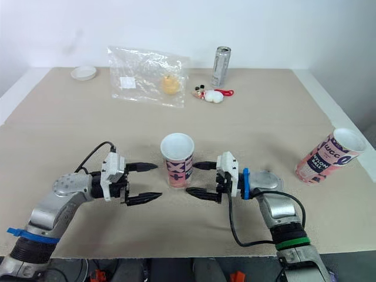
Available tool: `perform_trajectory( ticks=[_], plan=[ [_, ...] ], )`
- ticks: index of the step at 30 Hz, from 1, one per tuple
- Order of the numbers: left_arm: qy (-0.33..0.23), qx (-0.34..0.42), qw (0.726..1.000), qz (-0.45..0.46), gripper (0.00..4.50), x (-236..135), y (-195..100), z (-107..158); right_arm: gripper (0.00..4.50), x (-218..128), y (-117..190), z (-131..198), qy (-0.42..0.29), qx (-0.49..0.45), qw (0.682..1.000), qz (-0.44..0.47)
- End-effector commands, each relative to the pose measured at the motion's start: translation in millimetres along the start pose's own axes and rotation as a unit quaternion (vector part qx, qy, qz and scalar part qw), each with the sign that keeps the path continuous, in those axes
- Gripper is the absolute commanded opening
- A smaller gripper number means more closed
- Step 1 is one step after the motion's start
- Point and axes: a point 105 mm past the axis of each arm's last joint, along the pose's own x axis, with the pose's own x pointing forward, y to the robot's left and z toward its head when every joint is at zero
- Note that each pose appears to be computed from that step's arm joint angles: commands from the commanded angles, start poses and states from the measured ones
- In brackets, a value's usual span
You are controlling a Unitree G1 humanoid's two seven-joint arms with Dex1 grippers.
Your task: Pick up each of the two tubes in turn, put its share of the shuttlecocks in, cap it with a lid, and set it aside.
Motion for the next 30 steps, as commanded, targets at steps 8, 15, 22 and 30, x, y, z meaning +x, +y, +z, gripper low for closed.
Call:
perform_trajectory(
  ticks=[8,15,22,30],
  plan=[
    [-0.032,0.035,0.999,0.015,4.5,0.9,-5.7,10.7,4.48,23.3,-4.5,5.0,-0.018,-0.037,0.999,0.023],
    [-0.018,0.031,0.999,0.027,4.5,-6.5,-3.6,0.9,4.48,36.6,-2.6,2.0,-0.02,-0.038,0.998,0.041],
    [-0.016,0.036,0.999,0.032,4.5,-11.1,-4.4,-1.0,4.48,48.2,-2.4,2.9,-0.025,-0.037,0.998,0.053],
    [-0.023,0.039,0.998,0.039,4.5,-10.8,-4.9,0.6,4.48,59.3,-3.4,5.0,-0.033,-0.035,0.997,0.062]
  ],
)
